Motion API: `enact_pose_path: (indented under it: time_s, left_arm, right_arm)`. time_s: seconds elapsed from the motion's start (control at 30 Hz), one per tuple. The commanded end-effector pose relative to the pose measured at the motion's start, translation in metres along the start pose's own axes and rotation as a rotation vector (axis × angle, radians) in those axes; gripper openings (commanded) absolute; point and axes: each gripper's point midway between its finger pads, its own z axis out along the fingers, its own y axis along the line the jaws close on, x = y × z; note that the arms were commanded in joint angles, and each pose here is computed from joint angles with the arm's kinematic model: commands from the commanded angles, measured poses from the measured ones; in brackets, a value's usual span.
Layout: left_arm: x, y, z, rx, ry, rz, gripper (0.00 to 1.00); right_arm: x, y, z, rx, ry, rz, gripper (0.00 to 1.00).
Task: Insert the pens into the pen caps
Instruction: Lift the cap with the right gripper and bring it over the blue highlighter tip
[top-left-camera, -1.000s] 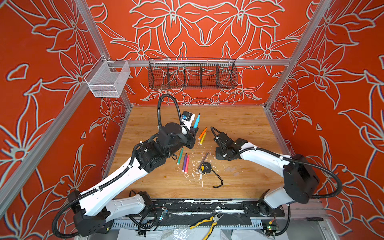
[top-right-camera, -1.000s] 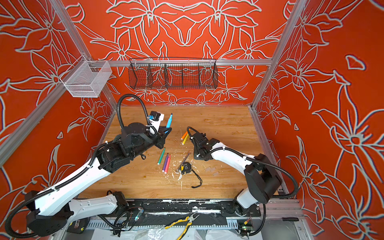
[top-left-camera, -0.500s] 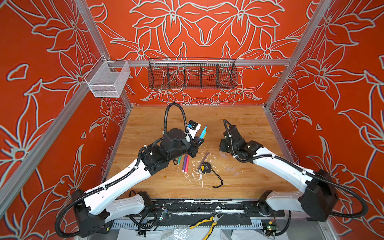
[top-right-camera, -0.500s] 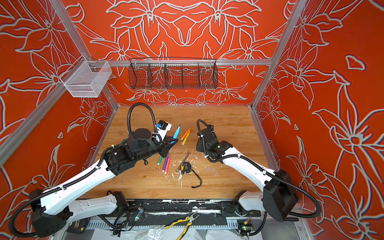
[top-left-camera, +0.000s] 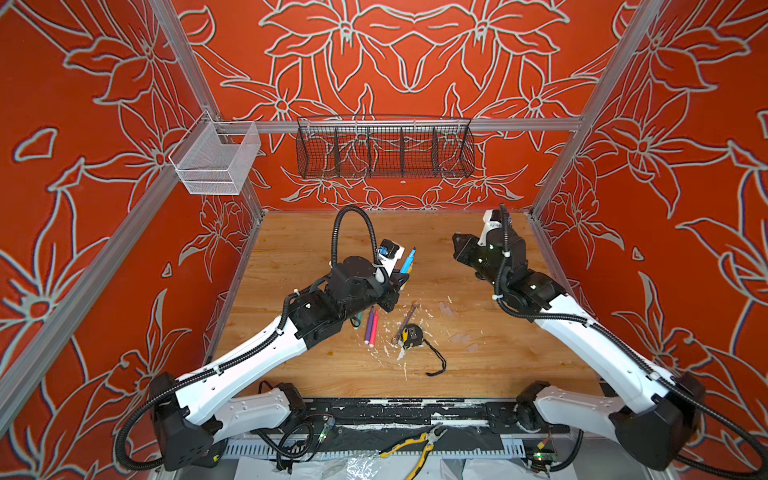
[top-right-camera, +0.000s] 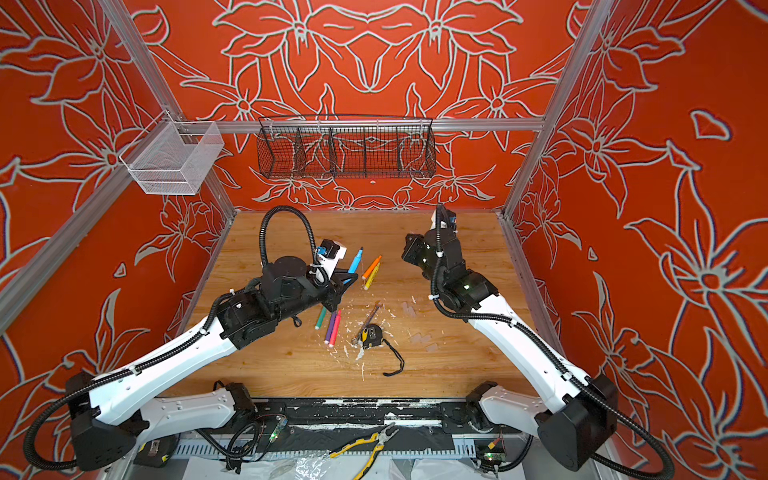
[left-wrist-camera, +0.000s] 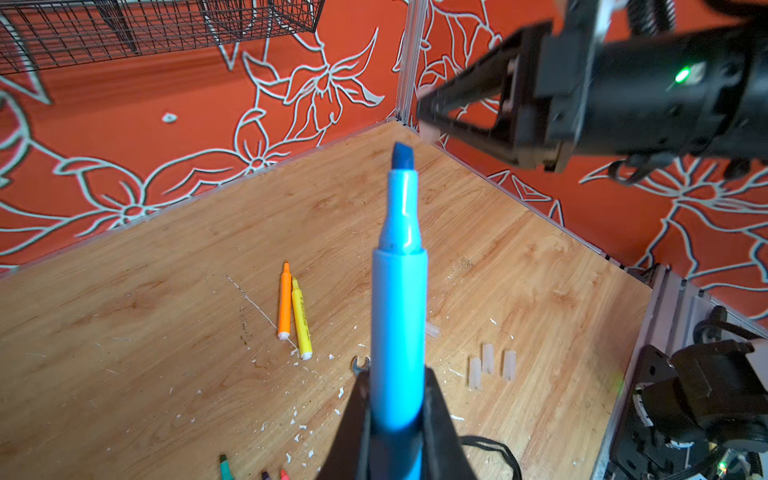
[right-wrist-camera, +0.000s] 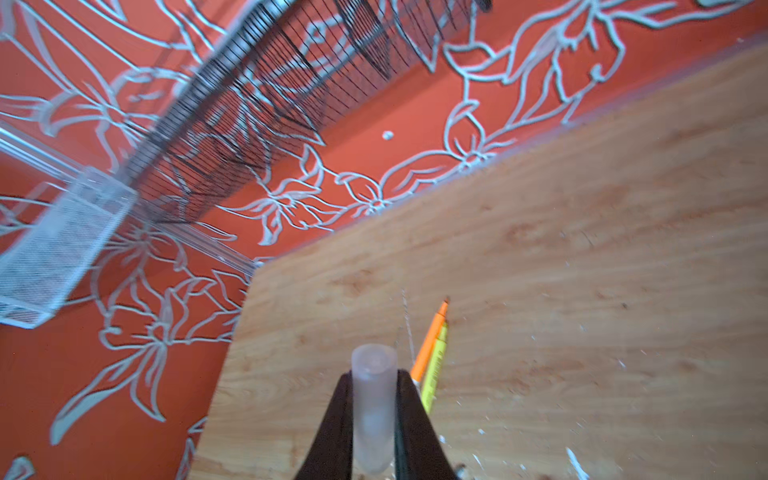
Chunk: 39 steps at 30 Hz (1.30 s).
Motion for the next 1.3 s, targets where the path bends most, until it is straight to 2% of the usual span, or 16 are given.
enact_pose_path:
  time_s: [0.0,0.1,0.2,0.43,0.7,0.9,1.27]
  left_arm:
    - [-0.015,0.002,-0.001,-0.015,-0.040,0.027,0.00]
    - [-0.014,-0.001,-0.004,0.005,-0.048,0.012,0.00]
    - [-0.011,-0.006,-0.003,0.040,-0.058,-0.023,0.00]
    - [-0.001,-0.024,0.011,0.145,-0.008,-0.149,0.00]
    - [-0.005,-0.030,0.010,0.176,-0.015,-0.164,0.00]
    - [-0.006,-0.031,0.009,0.182,-0.021,-0.152,0.00]
    - [-0.004,-0.029,0.005,0.175,-0.036,-0.171,0.00]
  right_arm:
    - [-0.021,0.029,-0.015,-0.165,-0.079,0.026,0.13]
    - [-0.020,0.044,-0.027,-0.301,-0.112,0.050,0.18]
    - [-0.019,0.059,-0.037,-0.424,-0.120,0.075,0.18]
    - [-0.003,0.096,-0.050,-0.592,-0.061,0.080,0.14]
    - [0.003,0.113,-0.061,-0.648,-0.028,0.054,0.15]
    - [0.009,0.106,-0.057,-0.646,-0.054,0.068,0.19]
    - [0.024,0.111,-0.053,-0.671,-0.011,0.073,0.19]
